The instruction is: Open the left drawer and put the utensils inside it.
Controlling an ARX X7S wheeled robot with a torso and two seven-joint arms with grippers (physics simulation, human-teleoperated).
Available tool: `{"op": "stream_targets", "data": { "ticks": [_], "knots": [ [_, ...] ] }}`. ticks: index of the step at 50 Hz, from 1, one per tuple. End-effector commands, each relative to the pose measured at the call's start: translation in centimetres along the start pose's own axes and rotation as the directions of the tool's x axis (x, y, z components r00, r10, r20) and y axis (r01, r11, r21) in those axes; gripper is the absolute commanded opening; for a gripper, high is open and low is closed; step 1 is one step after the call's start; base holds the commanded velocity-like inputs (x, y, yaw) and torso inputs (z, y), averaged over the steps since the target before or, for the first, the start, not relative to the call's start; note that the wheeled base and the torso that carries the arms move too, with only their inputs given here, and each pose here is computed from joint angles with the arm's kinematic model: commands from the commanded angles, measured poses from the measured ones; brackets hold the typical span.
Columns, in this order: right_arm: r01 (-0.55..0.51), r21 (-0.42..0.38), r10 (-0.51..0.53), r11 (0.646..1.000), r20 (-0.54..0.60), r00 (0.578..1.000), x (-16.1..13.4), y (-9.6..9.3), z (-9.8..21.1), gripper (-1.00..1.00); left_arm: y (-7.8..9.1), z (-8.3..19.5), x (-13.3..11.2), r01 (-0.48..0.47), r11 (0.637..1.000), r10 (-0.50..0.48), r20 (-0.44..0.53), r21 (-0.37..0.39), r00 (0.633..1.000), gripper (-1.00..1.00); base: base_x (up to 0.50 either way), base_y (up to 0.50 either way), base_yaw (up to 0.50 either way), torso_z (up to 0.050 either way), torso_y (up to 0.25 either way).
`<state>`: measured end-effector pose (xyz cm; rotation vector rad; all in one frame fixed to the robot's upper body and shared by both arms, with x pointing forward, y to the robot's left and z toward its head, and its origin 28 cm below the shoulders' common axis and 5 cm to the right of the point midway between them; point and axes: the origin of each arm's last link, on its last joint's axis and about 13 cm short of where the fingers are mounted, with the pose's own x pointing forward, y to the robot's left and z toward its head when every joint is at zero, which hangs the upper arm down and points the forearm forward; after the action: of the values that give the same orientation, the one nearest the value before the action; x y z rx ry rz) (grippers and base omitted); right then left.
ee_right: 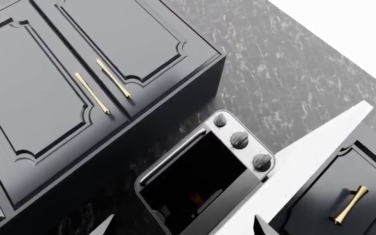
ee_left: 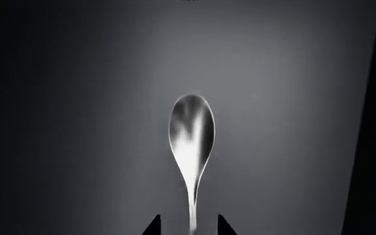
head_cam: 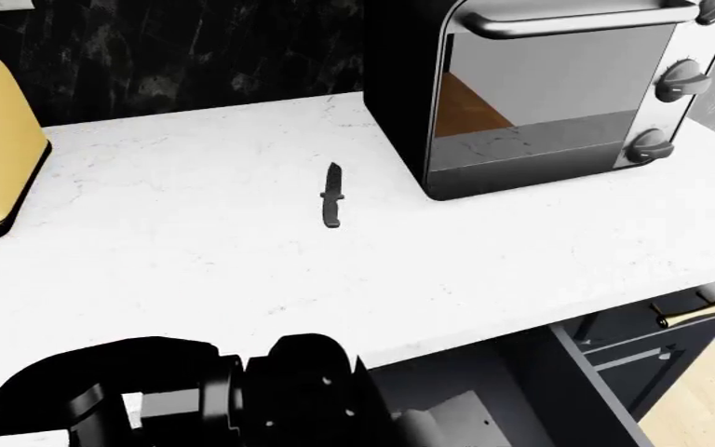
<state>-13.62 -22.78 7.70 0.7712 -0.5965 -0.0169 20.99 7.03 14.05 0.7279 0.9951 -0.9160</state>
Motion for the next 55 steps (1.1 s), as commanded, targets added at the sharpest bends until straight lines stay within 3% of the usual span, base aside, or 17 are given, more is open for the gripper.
{"op": "stream_targets", "data": {
  "ticks": [1,20,25,29,33,40,47,50,55],
  "knots": [
    [0.001,0.0,-0.001,1.0,0.001,1.0,0.0,0.0,0.0,1.0,0.0,0.5,-1.7,-0.001,0.999,0.0,0.027,0.04,1.0,1.0,0.0,0.0,0.0,0.0,0.0],
    [-0.001,0.001,0.001,1.0,0.0,1.0,0.0,0.0,0.0,1.0,-0.6,1.9,-10.7,-0.01,0.996,-0.012,0.241,0.087,0.971,1.0,0.0,0.0,0.0,0.0,0.0],
    [-0.001,0.0,0.001,1.0,0.0,1.0,0.0,0.0,0.0,1.0,0.5,2.3,-13.7,-0.026,0.997,0.001,0.308,0.076,0.951,1.0,0.0,0.0,0.0,0.0,0.0],
    [-0.004,-0.002,0.004,1.0,-0.001,1.0,0.1,0.0,0.0,1.0,1.7,2.8,-17.6,-0.021,0.997,-0.011,0.382,0.078,0.924,1.0,0.0,0.0,0.0,0.0,0.0],
    [-0.005,-0.003,0.005,1.0,-0.001,1.0,0.1,0.0,0.0,1.0,3.7,3.8,-21.6,-0.045,0.999,0.029,0.477,0.023,0.878,1.0,0.0,0.0,0.0,0.0,0.0],
    [-0.003,0.0,0.003,1.0,-0.005,1.0,0.2,-0.1,-0.1,1.0,6.4,4.9,-28.2,0.019,0.997,0.038,0.647,-0.08,0.762,1.0,0.0,0.0,0.0,0.0,0.0],
    [-0.003,0.001,0.003,1.0,-0.011,1.0,0.3,-0.1,-0.1,1.0,8.8,5.3,-30.2,0.046,0.979,0.117,0.725,-0.201,0.679,1.0,0.0,0.0,0.0,0.0,0.0],
    [-0.002,0.001,0.002,1.0,-0.011,1.0,0.3,-0.1,-0.2,1.0,9.8,5.5,-30.8,0.065,0.969,0.136,0.737,-0.237,0.662,1.0,0.0,0.0,0.0,0.0,0.0],
    [-0.004,0.003,0.004,1.0,-0.014,1.0,0.4,-0.1,-0.2,1.0,12.5,6.2,-31.1,0.063,0.924,0.256,0.729,-0.378,0.635,1.0,0.0,0.0,0.0,0.0,0.0]
  ]
}}
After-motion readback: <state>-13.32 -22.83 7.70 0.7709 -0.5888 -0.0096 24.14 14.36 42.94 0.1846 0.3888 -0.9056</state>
